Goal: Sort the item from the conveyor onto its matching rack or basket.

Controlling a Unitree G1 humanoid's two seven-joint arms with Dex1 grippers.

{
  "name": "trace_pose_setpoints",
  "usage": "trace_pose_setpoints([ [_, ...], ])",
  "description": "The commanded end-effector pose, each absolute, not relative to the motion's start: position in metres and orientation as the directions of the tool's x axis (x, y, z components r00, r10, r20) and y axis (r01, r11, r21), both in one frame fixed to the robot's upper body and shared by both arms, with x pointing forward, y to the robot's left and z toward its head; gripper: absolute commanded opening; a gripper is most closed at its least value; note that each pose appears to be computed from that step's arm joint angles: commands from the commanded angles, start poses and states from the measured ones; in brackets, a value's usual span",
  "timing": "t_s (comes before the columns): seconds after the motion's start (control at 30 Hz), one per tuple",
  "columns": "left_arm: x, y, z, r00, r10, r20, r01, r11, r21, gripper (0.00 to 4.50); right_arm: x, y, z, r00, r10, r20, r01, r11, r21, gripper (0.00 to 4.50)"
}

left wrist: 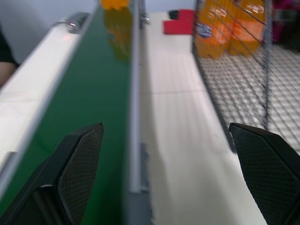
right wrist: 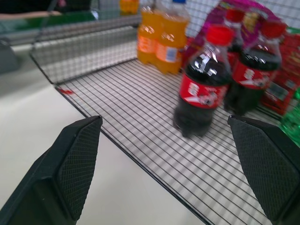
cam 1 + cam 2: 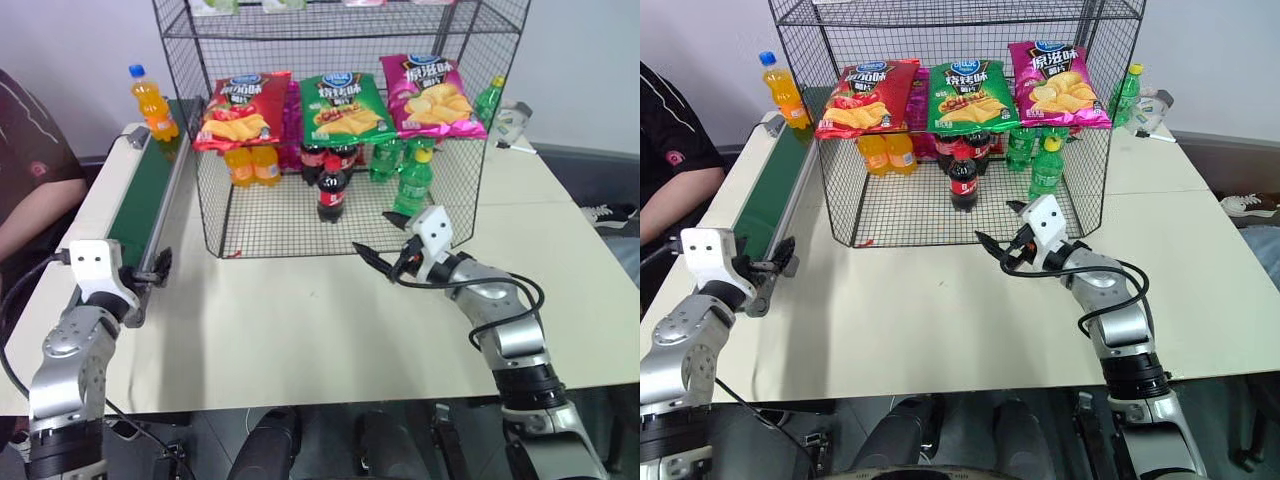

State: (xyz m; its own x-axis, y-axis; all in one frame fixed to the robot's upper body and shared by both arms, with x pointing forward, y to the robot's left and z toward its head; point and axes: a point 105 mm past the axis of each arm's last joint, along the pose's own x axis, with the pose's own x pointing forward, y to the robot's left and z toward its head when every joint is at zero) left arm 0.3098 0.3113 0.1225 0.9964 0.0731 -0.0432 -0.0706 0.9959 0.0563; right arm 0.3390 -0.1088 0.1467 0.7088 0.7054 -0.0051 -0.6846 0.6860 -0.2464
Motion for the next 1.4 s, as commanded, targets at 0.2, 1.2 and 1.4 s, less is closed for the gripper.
trace_pose_setpoints([
  [0.2, 0.298, 0.346, 0.149, 0.981, 0.188, 0.048, -0.192, 0.978, 0.088, 4.47, 0.313, -0.065, 0.158, 0.584, 0.811, 0.046, -0.785, 0.578, -0.223, 4.5],
  [1.2, 0.301, 0.352, 0.149, 0.967, 0.247, 0.067, -0.25, 0.967, 0.042, 4.47, 0.316, -0.057, 0.156, 0.57, 0.821, 0.038, -0.793, 0.561, -0.237, 4.5],
  [1.4, 0.298, 0.35, 0.154, 0.975, 0.197, 0.101, -0.197, 0.98, -0.009, 4.47, 0.315, -0.056, 0.155, 0.568, 0.822, 0.037, -0.795, 0.559, -0.236, 4.5],
])
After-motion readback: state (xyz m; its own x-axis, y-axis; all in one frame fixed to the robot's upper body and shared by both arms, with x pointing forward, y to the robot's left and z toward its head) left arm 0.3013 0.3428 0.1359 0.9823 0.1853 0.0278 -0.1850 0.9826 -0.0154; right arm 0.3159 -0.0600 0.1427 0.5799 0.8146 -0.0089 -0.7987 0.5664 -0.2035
